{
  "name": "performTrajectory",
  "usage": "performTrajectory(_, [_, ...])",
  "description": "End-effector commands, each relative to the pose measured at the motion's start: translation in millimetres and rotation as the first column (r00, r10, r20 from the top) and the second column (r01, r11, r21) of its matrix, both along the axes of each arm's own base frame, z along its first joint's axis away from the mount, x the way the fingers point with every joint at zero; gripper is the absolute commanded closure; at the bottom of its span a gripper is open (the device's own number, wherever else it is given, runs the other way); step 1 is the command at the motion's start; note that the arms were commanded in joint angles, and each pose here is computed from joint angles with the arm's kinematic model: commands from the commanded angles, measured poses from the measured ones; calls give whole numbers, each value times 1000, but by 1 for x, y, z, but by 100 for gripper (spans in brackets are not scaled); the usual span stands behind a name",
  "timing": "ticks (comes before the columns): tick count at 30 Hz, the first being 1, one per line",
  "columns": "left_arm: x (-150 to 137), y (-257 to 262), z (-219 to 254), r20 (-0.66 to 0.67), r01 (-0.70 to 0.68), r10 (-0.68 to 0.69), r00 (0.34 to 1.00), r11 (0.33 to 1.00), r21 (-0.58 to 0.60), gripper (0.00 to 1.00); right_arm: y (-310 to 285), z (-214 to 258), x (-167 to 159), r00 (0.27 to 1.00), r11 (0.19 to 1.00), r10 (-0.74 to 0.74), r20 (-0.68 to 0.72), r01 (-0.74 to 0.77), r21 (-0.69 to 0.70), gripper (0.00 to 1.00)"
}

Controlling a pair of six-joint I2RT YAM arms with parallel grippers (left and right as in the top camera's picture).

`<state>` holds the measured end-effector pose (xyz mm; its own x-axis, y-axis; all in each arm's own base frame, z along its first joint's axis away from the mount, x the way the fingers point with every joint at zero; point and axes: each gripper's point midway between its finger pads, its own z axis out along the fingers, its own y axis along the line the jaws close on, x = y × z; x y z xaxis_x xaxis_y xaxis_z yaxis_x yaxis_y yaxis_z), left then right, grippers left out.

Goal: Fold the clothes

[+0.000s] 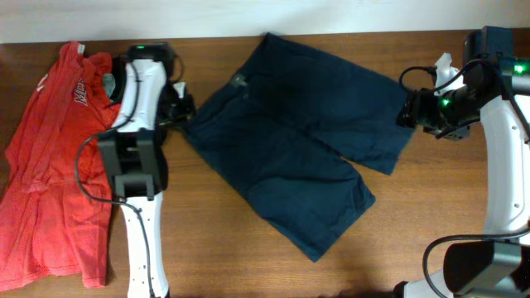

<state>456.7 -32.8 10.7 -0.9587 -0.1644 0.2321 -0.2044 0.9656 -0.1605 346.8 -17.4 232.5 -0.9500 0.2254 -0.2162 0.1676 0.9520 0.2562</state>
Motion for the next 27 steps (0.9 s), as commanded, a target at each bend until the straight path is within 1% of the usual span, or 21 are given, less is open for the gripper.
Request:
performTrajectory(1, [-11,-24,-1,-59,-22,15,998,993,-118,99,10,-6,3,1000,1000,26,-15,-26,12,35])
performTrajectory(2, [-12,-24,0,-65,-23,16,998,993,-119,99,13,-10,3,999,999,35,-28,-35,15,35])
performTrajectory(4, [-11,-25,-1,-60,-21,13,998,993,-120,99,27,-28,-1,994,998,62,-92,-60,29,40])
performTrajectory(8, [-4,-25,-3,-29,-17,13,999,993,-121,99,44,-54,-17,979,999,30,-200,-21,44,42])
performTrajectory(9, [-2,-25,-3,-20,-16,13,1000,993,-121,99,47,-61,-22,973,999,24,-228,-13,47,46])
performTrajectory(10, [1,-25,-4,-7,-14,13,1000,993,-121,99,49,-69,-28,967,999,20,-254,-9,47,47])
performTrajectory(14, [8,-24,-5,23,-11,14,1000,993,-120,99,58,-95,-54,939,999,31,-342,-14,51,48])
performTrajectory(16, [12,-23,-6,42,-7,12,999,994,-111,99,70,-113,-72,922,998,45,-385,-21,64,48])
performTrajectory(18, [16,-23,-7,55,-6,12,998,994,-112,99,81,-125,-83,914,997,55,-403,-26,77,50])
performTrajectory(19, [18,-23,-7,67,-4,11,998,994,-112,99,91,-138,-91,907,996,63,-417,-32,82,53])
performTrajectory(21, [21,-23,-7,85,15,-5,996,993,-114,99,102,-150,-96,903,995,75,-424,-37,98,56])
performTrajectory(27, [29,-23,4,128,45,-31,991,992,-116,99,117,-178,-93,922,993,76,-380,-38,108,63])
